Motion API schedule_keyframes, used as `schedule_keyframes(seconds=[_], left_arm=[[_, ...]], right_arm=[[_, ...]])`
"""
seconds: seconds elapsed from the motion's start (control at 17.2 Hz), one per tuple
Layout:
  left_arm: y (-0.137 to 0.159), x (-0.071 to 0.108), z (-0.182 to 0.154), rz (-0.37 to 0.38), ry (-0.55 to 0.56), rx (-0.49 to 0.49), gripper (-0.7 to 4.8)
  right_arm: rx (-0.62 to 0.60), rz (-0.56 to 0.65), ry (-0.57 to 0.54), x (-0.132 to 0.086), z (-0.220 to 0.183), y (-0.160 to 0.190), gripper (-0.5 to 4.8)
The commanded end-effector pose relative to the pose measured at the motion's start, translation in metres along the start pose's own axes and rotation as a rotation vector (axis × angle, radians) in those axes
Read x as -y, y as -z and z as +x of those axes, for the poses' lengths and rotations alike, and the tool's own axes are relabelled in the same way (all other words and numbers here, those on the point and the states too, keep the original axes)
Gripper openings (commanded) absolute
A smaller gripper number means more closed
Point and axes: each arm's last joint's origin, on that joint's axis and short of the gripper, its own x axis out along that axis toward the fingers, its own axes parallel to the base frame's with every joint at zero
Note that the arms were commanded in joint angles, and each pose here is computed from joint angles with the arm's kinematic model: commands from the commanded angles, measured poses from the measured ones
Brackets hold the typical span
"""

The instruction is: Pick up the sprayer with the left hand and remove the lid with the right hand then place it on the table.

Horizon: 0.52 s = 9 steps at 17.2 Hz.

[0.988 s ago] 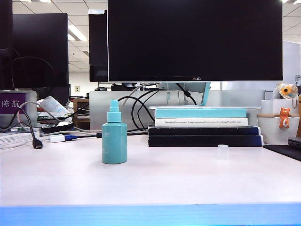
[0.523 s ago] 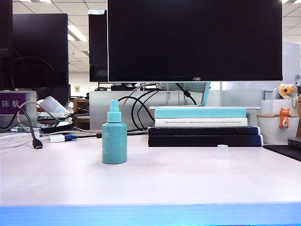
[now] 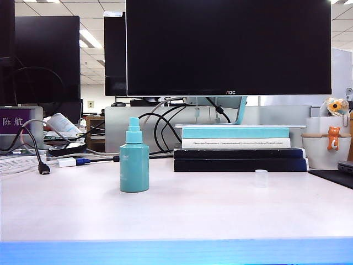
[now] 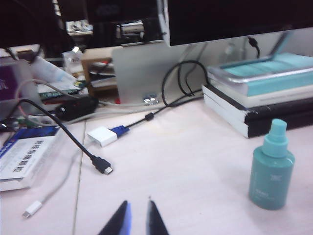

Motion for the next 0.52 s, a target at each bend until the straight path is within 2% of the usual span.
schedule_keyframes(seconds=[0.06,0.17,0.29,0.52], left_arm=[[0.000,-0.006,0.000,0.004,-0.034,0.002,0.57],[0.002,-0.019,-0.001,0.011,-0.146,-0.012,0.57],[0.002,-0.026,-0.003,0.014,-0.221,-0.020,0.57],[0.003,-0.025,-0.003,0.014,-0.218,-0.027,0.57]], right_arm=[[0.002,0.000,0.087,0.009,0.001,0.001,0.35],[0.004,-0.002,0.142,0.014,0.000,0.001,0.35],[0.004,-0.002,0.150,0.014,0.000,0.001,0.35],[0.004,-0.002,0.150,0.014,0.000,0.001,0.35]])
